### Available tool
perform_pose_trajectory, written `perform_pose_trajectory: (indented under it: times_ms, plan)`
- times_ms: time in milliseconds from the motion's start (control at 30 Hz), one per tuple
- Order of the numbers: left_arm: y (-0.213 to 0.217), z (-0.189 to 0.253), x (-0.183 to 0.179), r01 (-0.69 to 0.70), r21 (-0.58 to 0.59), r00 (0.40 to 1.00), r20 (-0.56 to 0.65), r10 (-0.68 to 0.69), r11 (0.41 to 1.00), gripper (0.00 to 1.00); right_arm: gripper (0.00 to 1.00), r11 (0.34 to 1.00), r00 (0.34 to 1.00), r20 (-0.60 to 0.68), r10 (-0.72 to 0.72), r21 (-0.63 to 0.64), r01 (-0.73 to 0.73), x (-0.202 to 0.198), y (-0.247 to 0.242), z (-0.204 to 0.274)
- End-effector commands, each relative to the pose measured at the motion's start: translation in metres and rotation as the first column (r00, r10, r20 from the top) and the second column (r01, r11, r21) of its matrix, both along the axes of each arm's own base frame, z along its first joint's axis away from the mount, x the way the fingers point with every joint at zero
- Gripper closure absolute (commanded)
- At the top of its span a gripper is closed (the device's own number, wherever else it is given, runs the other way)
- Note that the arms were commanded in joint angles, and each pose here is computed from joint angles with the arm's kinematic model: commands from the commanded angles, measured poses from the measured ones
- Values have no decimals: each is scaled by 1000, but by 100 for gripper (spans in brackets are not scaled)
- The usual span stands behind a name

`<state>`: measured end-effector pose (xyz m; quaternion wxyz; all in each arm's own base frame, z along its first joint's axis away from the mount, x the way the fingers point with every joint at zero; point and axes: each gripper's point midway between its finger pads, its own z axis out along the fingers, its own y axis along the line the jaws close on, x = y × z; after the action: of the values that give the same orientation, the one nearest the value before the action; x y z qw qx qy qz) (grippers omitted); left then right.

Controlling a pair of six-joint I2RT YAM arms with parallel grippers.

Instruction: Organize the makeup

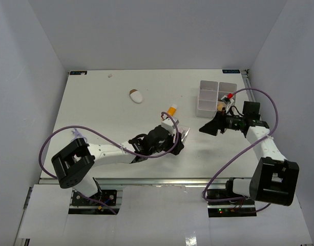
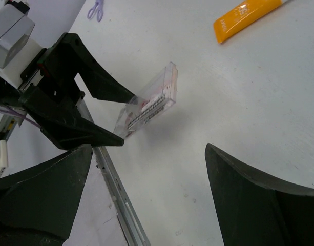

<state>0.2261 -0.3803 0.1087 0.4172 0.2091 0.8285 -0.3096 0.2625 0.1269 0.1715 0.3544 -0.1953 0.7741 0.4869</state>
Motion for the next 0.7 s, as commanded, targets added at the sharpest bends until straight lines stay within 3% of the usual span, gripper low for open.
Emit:
perform_pose_trajectory:
  times_ms: [0, 200, 600, 667]
  plan:
    - [-13, 44, -5, 81, -110, 993, 97, -70, 991, 75, 2, 998, 997, -37, 68, 18, -68, 10, 16, 16]
    - [-21, 51, -6, 106, -124, 989, 114, -92, 987, 76, 1, 994, 987, -116, 109, 14, -108, 19, 34, 6]
    - [-35, 60, -4, 131, -126, 983, 143, -112, 983, 76, 17, 988, 960, -230, 156, 41, -151, 13, 50, -12]
    - [-38, 62, -5, 141, -127, 982, 146, -122, 982, 75, 24, 987, 957, -241, 161, 45, -155, 13, 51, -14]
